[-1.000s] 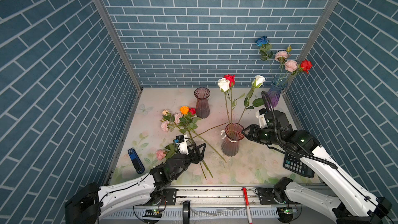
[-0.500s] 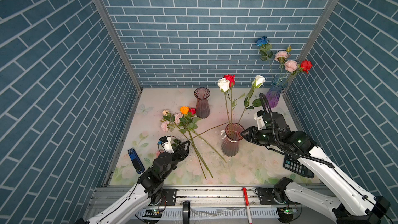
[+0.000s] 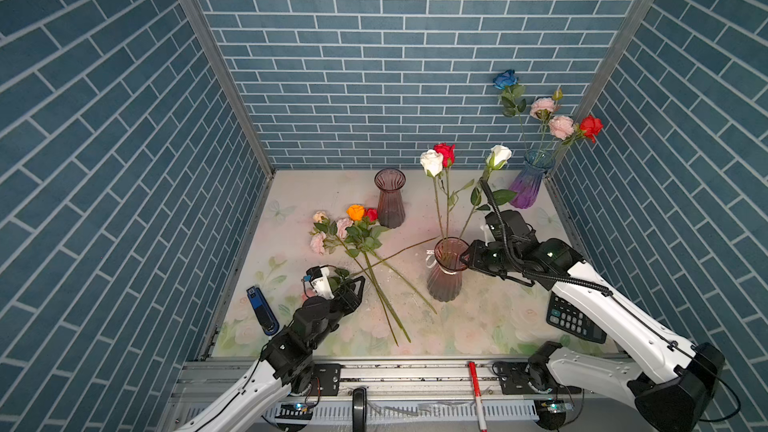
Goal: Arrange the flowers into the vase
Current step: 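Move the right gripper to the pink vase and close on its rim, then carry the pink vase with the right gripper toward the far wall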
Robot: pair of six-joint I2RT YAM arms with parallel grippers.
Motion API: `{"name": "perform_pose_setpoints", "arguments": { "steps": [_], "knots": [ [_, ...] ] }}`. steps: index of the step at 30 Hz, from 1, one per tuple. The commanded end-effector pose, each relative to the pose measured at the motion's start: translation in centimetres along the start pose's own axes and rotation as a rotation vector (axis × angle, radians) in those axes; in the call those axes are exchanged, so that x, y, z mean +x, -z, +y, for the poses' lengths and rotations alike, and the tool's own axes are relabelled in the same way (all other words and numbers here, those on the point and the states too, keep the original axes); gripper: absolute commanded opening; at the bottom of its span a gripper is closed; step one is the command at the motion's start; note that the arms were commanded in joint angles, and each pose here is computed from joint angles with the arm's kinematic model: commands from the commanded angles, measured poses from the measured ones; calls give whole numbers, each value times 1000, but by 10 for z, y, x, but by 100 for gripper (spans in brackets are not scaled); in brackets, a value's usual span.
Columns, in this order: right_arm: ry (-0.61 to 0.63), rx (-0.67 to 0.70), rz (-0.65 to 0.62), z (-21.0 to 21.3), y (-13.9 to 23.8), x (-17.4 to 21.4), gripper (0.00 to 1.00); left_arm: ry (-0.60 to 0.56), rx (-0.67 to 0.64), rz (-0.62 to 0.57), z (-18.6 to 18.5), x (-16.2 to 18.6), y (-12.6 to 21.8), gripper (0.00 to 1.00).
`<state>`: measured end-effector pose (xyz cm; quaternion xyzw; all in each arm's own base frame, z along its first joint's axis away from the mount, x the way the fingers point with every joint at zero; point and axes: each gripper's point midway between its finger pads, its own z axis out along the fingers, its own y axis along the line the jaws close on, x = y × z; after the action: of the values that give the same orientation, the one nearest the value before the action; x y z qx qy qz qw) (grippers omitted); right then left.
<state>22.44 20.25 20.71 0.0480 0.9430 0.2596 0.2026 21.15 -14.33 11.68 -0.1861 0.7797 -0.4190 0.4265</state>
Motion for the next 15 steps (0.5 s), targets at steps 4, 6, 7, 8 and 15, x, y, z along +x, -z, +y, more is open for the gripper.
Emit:
{"name": "perform_pose_setpoints", "arguments": {
  "steps": [4,6,7,8,15],
  "knots": [
    [-3,29,-26,0,6,-9,9,-27,-6,-5,-1,-3,4,53],
    [-4,30,-29,2,6,-10,6,-29,-5,-4,-1,-3,4,52],
    [-4,28,-32,2,7,-11,0,-28,-5,-5,-1,-4,4,52],
    [-2,31,-35,3,8,-12,0,-29,-5,-3,-1,-3,4,52],
    [20,57,-55,5,14,-22,0,-30,2,-4,-2,-3,4,52]
  ]
}}
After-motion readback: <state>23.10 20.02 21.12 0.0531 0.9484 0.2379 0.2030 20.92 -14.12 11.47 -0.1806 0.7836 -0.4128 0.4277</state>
